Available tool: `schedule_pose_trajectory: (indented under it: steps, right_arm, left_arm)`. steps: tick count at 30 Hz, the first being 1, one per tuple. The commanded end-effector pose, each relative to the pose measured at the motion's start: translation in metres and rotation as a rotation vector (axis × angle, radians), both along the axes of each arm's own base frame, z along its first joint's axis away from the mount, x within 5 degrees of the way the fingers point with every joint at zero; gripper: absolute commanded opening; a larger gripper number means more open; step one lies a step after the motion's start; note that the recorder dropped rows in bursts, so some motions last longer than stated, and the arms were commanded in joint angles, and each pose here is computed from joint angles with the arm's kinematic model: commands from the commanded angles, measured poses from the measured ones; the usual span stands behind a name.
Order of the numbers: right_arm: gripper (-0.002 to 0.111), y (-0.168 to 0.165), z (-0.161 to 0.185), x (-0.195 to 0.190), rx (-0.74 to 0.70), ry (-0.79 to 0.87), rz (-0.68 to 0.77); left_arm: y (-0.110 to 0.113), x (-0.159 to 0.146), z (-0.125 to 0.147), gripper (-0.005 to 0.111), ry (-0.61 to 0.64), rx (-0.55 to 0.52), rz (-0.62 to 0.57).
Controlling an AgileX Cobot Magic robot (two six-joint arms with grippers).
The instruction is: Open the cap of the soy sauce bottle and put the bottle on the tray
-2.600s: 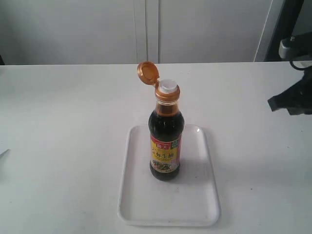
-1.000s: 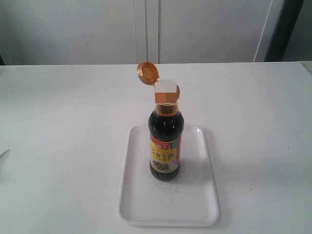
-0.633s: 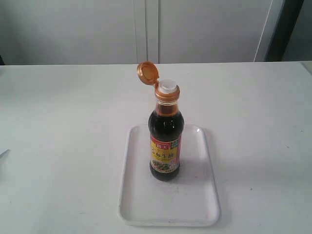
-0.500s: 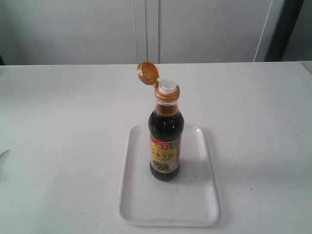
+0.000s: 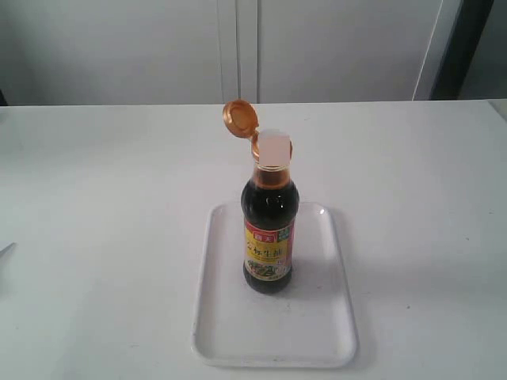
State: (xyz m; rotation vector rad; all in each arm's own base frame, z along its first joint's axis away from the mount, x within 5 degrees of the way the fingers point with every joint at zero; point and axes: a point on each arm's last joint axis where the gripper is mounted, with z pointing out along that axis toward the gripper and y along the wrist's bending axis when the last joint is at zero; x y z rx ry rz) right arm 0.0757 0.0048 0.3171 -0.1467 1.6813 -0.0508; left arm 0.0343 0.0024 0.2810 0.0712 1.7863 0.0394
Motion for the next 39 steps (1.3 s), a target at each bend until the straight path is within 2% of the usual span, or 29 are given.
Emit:
schedule_pose_trajectory:
  steps: [1,8,14,20,31,39]
  right_arm:
    - [0.0,0.0,-0.001,0.0,-0.007,-0.004,-0.004]
    - [0.0,0.0,-0.001,0.0,-0.007,-0.004,-0.004]
    - [0.0,0.0,-0.001,0.0,-0.007,-0.004,-0.004]
    - [0.0,0.0,-0.001,0.0,-0.007,-0.004,-0.004]
    - [0.0,0.0,-0.001,0.0,-0.007,-0.004,-0.004]
    - [0.0,0.0,-0.001,0.0,-0.007,-0.004,-0.004]
  left_arm:
    - [-0.004,0.003,-0.005,0.0,-0.023,0.045,-0.055]
    - [-0.007,0.008,-0.019,0.0,-0.005,0.057,-0.085]
    - [-0.007,0.006,-0.046,0.0,0.002,0.033,-0.08]
    - [-0.007,0.011,-0.076,0.0,0.093,-0.02,-0.049]
    - [-0.007,0.016,-0.115,0.0,0.164,-0.03,-0.04]
    - [-0.007,0.017,-0.114,0.0,0.139,-0.063,-0.035]
